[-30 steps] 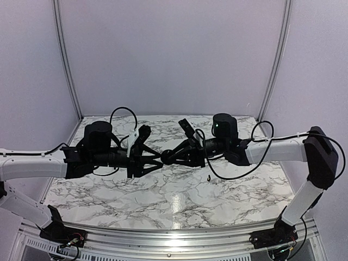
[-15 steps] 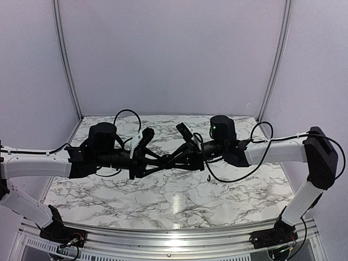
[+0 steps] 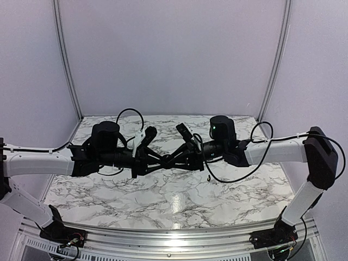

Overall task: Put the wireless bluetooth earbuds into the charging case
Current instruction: Pass from the right arm to the left, then pass from the left arm to the right

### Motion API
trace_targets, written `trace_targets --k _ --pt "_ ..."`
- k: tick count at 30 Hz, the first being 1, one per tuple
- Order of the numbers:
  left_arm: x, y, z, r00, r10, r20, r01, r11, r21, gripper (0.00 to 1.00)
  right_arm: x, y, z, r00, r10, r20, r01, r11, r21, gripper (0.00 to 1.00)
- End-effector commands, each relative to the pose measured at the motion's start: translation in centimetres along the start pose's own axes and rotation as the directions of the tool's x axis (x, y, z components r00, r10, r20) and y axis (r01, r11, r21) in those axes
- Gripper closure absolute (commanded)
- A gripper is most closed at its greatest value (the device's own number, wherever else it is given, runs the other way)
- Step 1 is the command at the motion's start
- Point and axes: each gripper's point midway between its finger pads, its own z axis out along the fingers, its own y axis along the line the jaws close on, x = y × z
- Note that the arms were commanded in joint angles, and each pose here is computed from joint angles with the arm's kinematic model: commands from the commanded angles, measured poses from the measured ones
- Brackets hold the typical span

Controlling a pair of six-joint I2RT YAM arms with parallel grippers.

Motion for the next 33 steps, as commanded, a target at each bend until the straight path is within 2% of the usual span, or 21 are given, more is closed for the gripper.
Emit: trace_targets --k 1,8,13,26,33 --pt "-1.1 0.3 -0.2 0.999 0.026 0.024 -0.026 1.0 -0.012 0.81 -2.0 1.4 0.1 0.997 -0.067 0.022 0.068 0.997 -0.033 0.93" --pt "-1.5 0.0 -1.0 0.998 0.047 0.041 -0.047 0.999 -0.014 0.88 -1.6 1.6 0.1 0.998 -0.054 0.012 0.055 0.997 -0.053 0.68" --pt "-2.1 -0.4 -1.5 0.997 0.056 0.059 -0.056 0.998 -0.002 0.89 -1.1 1.4 -0.1 0.999 -0.036 0.001 0.036 0.998 -0.045 0.58" --pt "-1.9 -1.2 -1.3 0.997 0.054 0.054 -0.057 0.997 0.051 0.9 -2.2 1.7 -0.3 0.999 -0.05 0.022 0.051 0.997 -0.055 0.56" --pt "-1.6 -1.4 -1.0 0.998 0.039 0.044 -0.042 0.997 0.072 0.9 -2.4 1.6 -0.4 0.998 -0.055 0.023 0.056 0.997 -0.044 0.67"
